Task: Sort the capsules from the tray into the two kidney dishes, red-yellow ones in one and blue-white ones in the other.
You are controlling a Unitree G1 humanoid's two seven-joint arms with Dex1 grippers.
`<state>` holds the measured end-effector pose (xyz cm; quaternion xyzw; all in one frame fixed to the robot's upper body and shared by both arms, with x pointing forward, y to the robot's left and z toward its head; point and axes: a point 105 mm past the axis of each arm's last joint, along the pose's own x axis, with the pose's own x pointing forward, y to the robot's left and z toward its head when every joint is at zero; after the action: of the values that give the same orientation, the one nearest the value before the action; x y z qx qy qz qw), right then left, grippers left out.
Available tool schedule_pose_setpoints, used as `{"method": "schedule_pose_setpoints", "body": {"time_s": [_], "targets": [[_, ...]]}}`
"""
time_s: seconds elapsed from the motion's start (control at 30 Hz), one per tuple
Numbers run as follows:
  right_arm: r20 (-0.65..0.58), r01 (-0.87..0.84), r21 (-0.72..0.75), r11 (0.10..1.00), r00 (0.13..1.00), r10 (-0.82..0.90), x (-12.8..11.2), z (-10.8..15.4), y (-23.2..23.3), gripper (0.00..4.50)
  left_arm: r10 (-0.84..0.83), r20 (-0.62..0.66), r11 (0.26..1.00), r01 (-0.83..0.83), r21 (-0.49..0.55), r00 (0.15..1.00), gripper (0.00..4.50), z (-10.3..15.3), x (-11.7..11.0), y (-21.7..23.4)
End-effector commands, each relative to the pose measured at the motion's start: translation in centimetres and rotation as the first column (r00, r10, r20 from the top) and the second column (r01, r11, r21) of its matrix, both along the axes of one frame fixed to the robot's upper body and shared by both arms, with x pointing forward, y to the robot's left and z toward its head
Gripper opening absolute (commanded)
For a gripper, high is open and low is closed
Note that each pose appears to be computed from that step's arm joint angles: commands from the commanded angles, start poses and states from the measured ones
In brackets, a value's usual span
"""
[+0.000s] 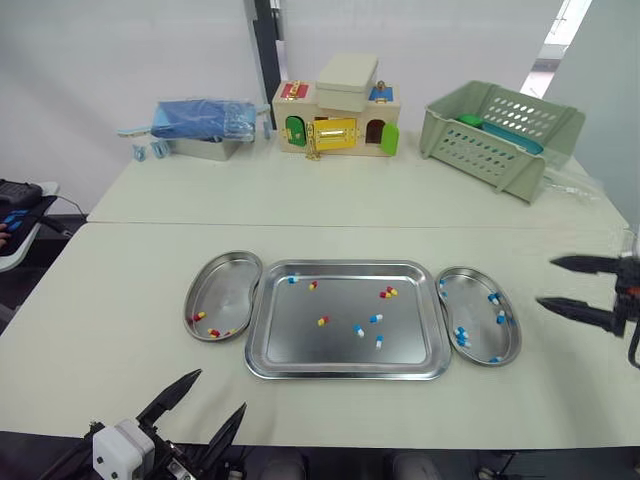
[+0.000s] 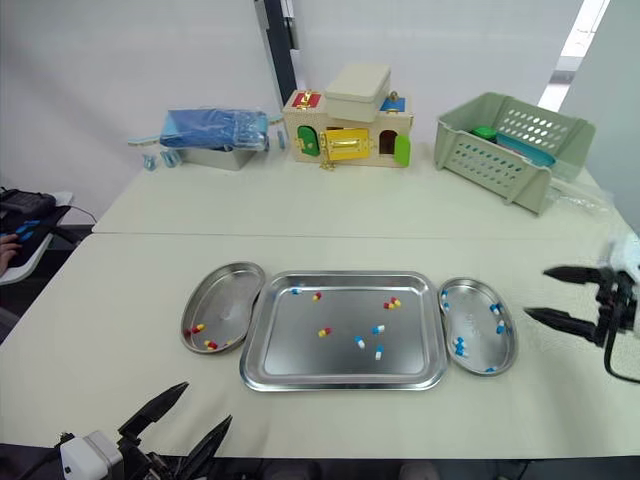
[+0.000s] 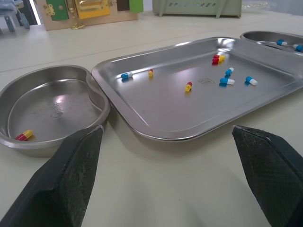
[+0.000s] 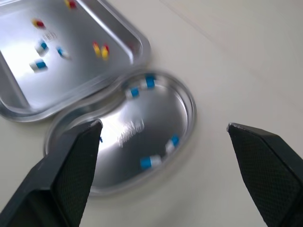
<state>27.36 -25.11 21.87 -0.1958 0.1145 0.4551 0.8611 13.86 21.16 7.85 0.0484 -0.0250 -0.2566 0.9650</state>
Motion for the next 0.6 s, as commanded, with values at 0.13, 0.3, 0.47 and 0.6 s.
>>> {"method": "schedule_pose_setpoints", "body": {"time_s": [0.13, 0.3, 0.47, 0.6], "targets": [[-0.009, -0.296, 0.038, 0.954, 0.955, 0.297, 1.3, 1.0, 11.7, 4.45, 0.037, 0.015, 0.999, -0.037, -0.005, 0.999, 4.5, 0.3, 0.2, 0.0], [0.011, -0.385, -0.045, 0.922, 0.923, 0.386, 3.6, -1.1, 19.9, 4.45, 0.073, 0.028, 0.997, -0.073, -0.001, 0.997, 4.5, 0.3, 0.1, 0.4], [0.022, -0.404, -0.093, 0.91, 0.913, 0.408, 5.0, -2.7, 25.0, 4.45, 0.093, 0.023, 0.996, -0.093, 0.004, 0.995, 4.5, -0.1, -0.5, 1.0], [0.017, -0.387, -0.138, 0.912, 0.919, 0.393, 6.0, -4.4, 28.1, 4.45, 0.11, 0.023, 0.994, -0.11, 0.004, 0.994, 4.5, -0.6, -0.8, 1.6]]}}
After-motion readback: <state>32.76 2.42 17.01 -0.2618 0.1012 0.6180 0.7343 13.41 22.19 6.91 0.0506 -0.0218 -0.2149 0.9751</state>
